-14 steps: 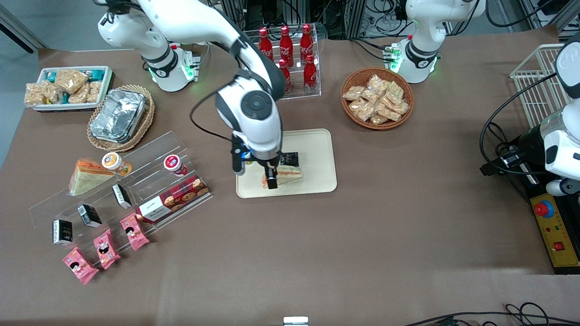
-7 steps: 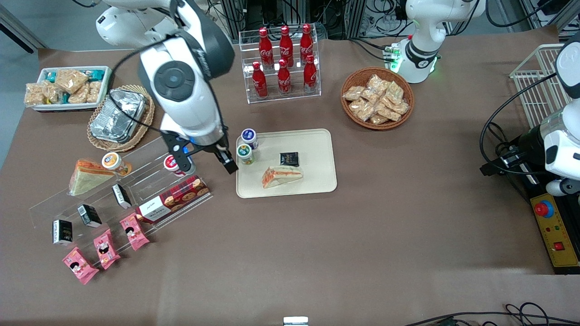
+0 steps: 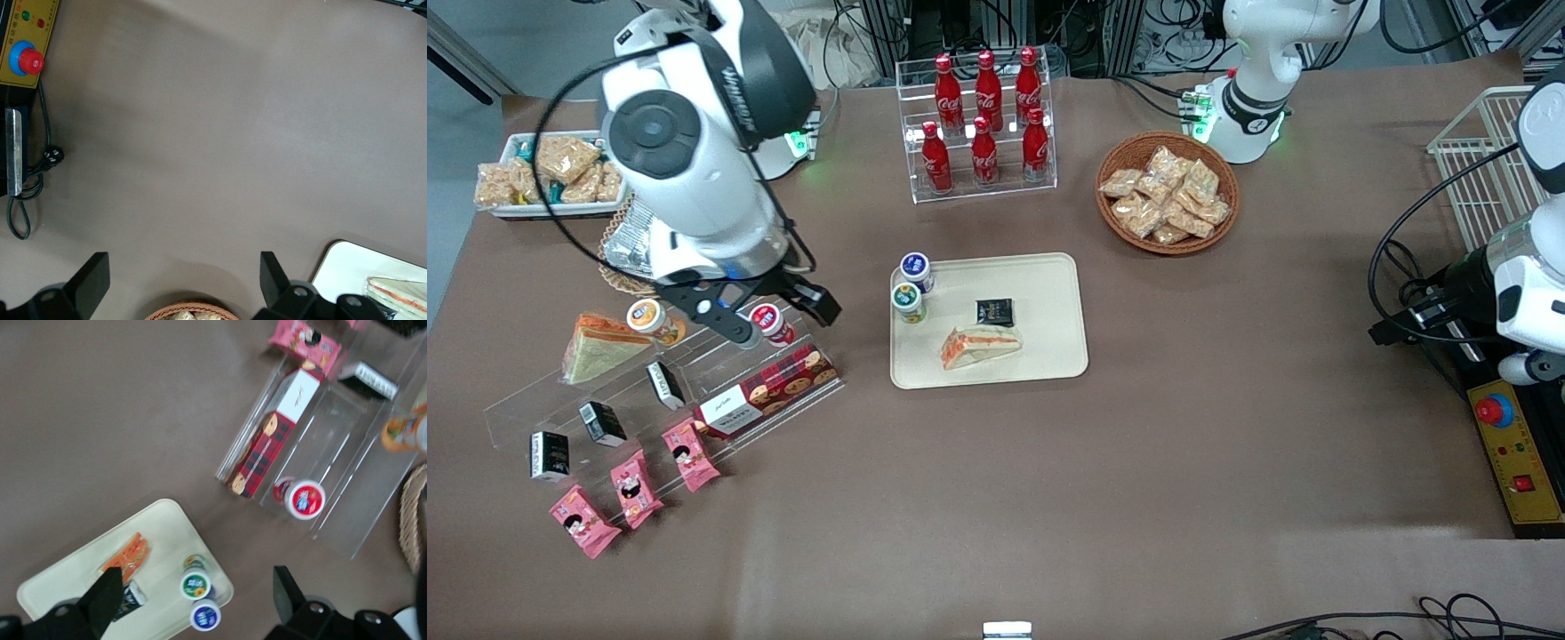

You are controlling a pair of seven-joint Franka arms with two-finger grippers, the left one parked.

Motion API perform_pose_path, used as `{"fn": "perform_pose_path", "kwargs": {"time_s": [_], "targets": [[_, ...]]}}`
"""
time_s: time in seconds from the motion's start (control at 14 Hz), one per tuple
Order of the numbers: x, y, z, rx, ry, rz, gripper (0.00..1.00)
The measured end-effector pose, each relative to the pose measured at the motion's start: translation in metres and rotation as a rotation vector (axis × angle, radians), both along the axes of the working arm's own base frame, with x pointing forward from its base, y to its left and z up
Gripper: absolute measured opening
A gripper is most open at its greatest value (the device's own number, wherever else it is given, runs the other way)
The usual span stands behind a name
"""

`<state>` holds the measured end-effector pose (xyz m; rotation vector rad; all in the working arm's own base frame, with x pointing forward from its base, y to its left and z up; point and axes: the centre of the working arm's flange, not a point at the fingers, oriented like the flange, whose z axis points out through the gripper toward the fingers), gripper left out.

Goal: Place sandwich on tray

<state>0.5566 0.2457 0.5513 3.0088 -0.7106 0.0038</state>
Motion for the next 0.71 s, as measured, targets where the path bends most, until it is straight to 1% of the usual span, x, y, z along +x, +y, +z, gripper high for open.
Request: {"fn": "perform_pose_path", "kwargs": {"time_s": [0.14, 0.29, 0.5, 0.57, 0.71], "targets": [[0.013, -0.049, 0.014, 0.008, -0.009, 0.114, 1.00], [0.026, -0.107, 0.023, 0.018, -0.015, 0.189, 1.00], [0.037, -0.183, 0.027, 0.030, -0.015, 0.321, 1.00], [0.040, -0.207, 0.027, 0.032, -0.014, 0.337, 1.00], [0.040, -0.242, 0.028, 0.033, -0.015, 0.322, 1.00]]}}
